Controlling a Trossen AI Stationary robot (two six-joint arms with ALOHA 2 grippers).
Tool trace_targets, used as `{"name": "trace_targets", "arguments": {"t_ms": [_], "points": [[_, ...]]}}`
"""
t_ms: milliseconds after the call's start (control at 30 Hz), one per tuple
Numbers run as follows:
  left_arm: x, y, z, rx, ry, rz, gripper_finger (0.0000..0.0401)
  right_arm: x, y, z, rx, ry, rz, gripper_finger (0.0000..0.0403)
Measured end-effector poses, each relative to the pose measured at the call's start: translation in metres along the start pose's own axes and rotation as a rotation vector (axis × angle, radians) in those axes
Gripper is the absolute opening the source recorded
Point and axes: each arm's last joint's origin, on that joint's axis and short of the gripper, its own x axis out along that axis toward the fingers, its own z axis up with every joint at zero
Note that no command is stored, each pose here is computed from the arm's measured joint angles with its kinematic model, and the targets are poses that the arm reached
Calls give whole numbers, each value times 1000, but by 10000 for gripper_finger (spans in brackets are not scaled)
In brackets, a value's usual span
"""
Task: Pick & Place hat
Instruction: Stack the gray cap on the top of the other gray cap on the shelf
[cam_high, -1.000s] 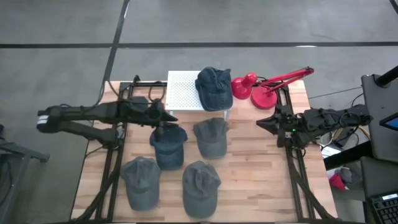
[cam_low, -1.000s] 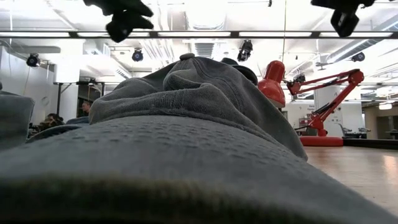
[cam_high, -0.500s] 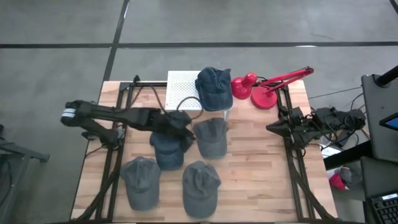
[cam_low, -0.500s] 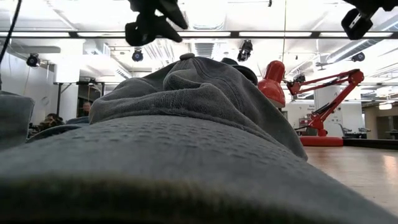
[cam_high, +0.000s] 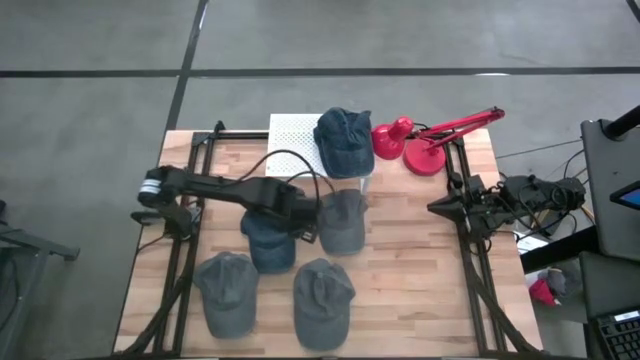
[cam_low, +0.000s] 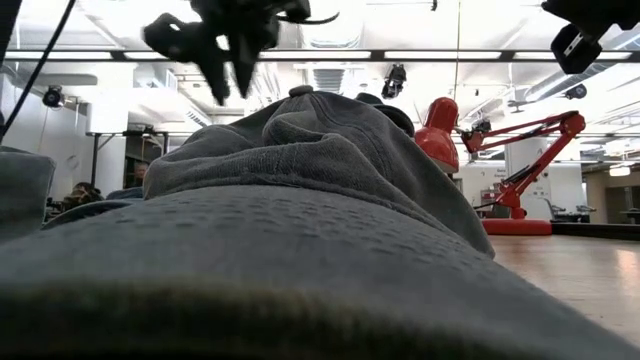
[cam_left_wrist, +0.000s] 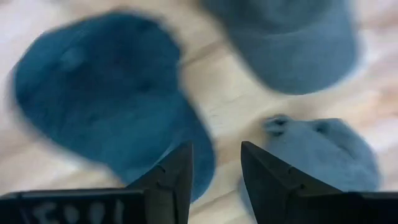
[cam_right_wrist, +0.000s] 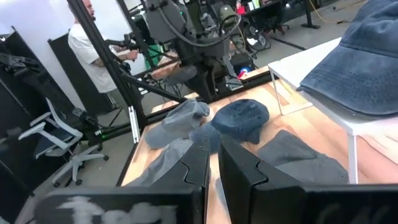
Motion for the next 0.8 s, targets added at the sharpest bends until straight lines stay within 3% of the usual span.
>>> {"name": "trace_targets", "arguments": {"t_ms": [200,433,800], "points": [[8,0,-7,-194,24,120,130,-2,-1,-2,-9,38,-18,31],[17,-5,-21,-205,28,153,131,-2,-1,-2,-7,44,-21,31],[43,8,-31,-188,43,257,131,-2,-1,-2,-7,43,-20,31]]}}
